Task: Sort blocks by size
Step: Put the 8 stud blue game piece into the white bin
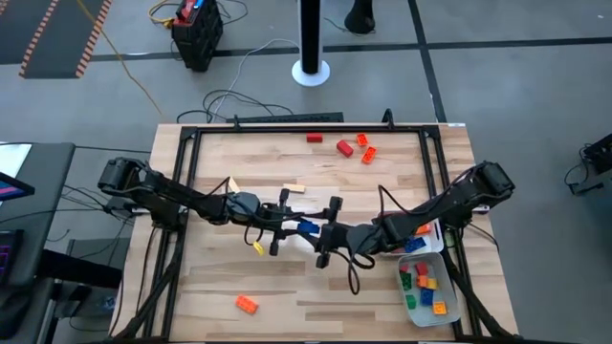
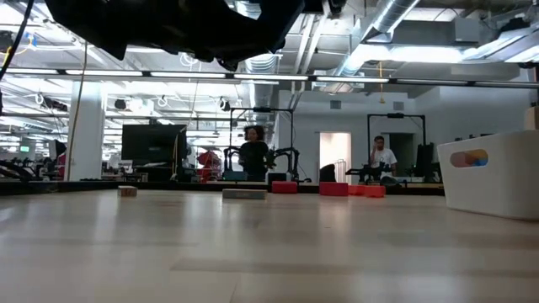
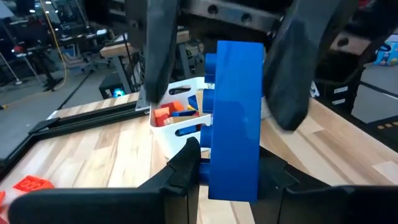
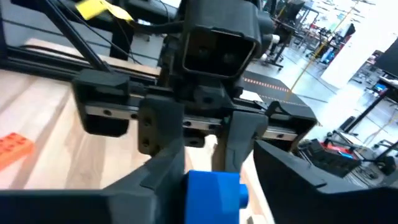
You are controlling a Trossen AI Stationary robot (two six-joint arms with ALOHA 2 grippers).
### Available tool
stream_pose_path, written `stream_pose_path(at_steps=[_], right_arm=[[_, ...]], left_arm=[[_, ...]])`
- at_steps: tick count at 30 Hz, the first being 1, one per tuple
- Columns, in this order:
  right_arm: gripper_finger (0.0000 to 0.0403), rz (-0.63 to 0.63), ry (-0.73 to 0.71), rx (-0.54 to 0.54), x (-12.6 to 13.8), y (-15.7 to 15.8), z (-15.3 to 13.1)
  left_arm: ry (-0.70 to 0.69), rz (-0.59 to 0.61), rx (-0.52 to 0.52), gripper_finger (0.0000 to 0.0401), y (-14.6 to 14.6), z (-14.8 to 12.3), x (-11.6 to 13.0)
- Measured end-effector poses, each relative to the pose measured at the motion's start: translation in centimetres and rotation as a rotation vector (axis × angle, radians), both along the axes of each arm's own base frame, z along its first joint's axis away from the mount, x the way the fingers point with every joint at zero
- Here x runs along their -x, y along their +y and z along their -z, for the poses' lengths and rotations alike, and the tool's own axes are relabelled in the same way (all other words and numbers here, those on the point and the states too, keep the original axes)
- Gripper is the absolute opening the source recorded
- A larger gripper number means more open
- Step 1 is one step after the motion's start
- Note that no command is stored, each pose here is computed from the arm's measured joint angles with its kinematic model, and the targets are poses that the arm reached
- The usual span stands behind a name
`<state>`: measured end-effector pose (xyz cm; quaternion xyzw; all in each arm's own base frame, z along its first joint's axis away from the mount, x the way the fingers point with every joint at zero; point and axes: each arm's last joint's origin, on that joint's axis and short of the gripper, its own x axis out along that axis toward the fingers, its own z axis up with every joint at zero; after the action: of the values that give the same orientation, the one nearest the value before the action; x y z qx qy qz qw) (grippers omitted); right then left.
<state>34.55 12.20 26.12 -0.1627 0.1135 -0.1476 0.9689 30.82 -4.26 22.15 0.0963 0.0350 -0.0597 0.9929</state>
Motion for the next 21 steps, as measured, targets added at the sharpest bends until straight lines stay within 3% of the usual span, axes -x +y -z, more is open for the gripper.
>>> stream_pose_path(at_steps=[4,9,15,18,21], right_arm=[[0.0204,-0.004,0.003,-0.001,0.0,0.0,0.0],[0.0115,-0.010,0.034,-0.015,0.0,-0.2,0.3],[0.0115,0.014,0.091,-0.009,0.2,-0.6,0.8],[0.0115,0.042,0.207,-0.032,1.2,-0.6,0.3],[0.0115,0.120,0.356,-0.121,3.2,-0.9,-1.0]], left_arm=[[-0.018,0.008,0.003,0.0089,-0.2,-0.2,0.0],[-0.011,0.007,0.016,0.0091,-0.3,-0.1,0.0],[0.004,-0.040,0.065,0.0152,-0.2,0.0,0.0],[0.057,-0.095,0.062,0.0198,0.0,0.2,0.3],[0.128,-0.128,0.048,0.0231,0.5,0.3,0.8]])
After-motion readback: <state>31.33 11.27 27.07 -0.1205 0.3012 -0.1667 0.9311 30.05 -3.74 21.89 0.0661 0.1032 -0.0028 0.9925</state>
